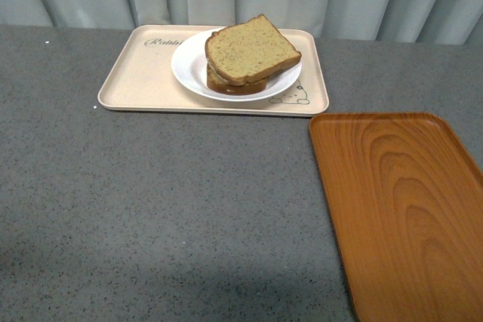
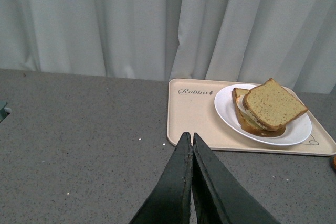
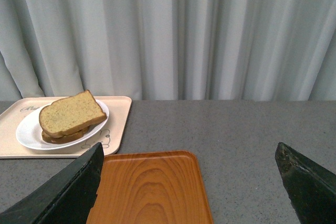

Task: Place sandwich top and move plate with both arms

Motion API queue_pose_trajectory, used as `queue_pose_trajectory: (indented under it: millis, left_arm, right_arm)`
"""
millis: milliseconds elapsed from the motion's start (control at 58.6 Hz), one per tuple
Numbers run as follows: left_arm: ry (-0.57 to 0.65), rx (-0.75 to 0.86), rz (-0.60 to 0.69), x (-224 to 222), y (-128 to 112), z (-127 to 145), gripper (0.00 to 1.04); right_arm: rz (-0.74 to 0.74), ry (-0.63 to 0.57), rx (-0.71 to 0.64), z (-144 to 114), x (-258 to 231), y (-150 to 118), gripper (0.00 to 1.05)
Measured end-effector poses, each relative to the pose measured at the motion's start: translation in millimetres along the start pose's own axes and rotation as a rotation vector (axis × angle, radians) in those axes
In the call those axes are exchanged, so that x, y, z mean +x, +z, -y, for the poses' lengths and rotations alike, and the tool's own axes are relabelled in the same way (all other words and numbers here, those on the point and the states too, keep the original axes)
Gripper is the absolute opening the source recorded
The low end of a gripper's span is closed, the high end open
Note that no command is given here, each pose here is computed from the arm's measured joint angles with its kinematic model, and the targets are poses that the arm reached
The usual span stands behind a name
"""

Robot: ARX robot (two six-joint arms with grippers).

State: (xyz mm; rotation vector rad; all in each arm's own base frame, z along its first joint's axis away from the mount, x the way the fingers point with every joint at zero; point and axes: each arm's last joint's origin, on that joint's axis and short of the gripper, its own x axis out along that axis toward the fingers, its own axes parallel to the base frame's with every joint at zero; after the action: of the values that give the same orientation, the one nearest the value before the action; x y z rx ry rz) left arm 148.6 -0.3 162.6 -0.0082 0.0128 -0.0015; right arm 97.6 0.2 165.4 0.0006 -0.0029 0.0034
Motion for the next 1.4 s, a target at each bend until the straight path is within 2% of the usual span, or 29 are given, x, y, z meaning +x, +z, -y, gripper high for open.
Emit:
queue_pose_trajectory:
  millis: [512,1228,1313,1399]
  left_arm:
    - [-0.001,0.000,0.031,-23.2,9.2,0.0,0.04]
    - [0.000,0.000,0.034,-41.3,9.1,0.0,0.04]
    - [0.000,0.000,-0.001,-48.3,4.3,0.0,0.04]
    - [-0.001,0.001,0.028,-51.6,6.2,0.0,0.04]
  right_arm:
    - [0.000,0.000,0.000,0.0,0.0,0.0,0.96]
    - [0.000,0.000,0.000,0.0,0.0,0.0,0.96]
    - [0.000,0.000,0.000,0.0,0.0,0.0,0.96]
    - [0.000,0.000,0.000,0.0,0.0,0.0,0.96]
